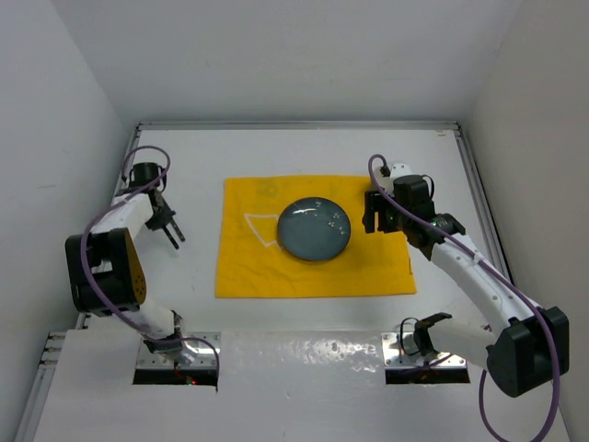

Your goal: Set the dinner table for one person

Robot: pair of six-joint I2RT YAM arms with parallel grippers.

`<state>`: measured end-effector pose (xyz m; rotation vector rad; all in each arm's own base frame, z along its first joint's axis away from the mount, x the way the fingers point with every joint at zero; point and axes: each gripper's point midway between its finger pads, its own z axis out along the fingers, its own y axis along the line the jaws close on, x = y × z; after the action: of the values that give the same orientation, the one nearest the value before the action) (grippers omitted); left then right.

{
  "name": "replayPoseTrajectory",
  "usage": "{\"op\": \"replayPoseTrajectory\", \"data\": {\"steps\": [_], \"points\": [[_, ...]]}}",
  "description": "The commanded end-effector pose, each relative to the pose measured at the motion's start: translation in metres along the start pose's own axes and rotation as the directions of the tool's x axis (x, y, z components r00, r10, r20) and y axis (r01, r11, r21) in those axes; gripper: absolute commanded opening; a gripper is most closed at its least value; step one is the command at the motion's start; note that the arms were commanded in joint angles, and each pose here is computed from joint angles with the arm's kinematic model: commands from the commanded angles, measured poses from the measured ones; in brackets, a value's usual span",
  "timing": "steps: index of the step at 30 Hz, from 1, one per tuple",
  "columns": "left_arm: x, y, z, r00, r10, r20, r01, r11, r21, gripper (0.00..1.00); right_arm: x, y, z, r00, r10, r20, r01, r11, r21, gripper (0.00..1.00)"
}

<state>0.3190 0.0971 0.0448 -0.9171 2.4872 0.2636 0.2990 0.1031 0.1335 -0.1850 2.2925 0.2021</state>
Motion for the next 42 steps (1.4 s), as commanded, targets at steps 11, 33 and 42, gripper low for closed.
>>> {"op": "replayPoseTrajectory", "data": {"steps": [11,33,42], "points": [[0.092,-0.178,-0.119,0.935,0.327,0.136,-0.354,0.864,0.357,0.00,-0.028,-0.001,-0.014,0.999,-0.007,0.045,0.006,1.000,0.023,0.69],[0.181,-0.221,-0.069,0.892,0.446,0.071,-0.437,0.814,0.382,0.00,-0.017,0.001,-0.018,1.000,0.007,-0.003,-0.007,1.000,0.013,0.69],[0.182,-0.190,-0.050,0.889,0.455,0.057,-0.448,0.834,0.322,0.00,-0.009,0.000,-0.015,1.000,0.004,-0.016,-0.004,1.000,0.011,0.69]]}}
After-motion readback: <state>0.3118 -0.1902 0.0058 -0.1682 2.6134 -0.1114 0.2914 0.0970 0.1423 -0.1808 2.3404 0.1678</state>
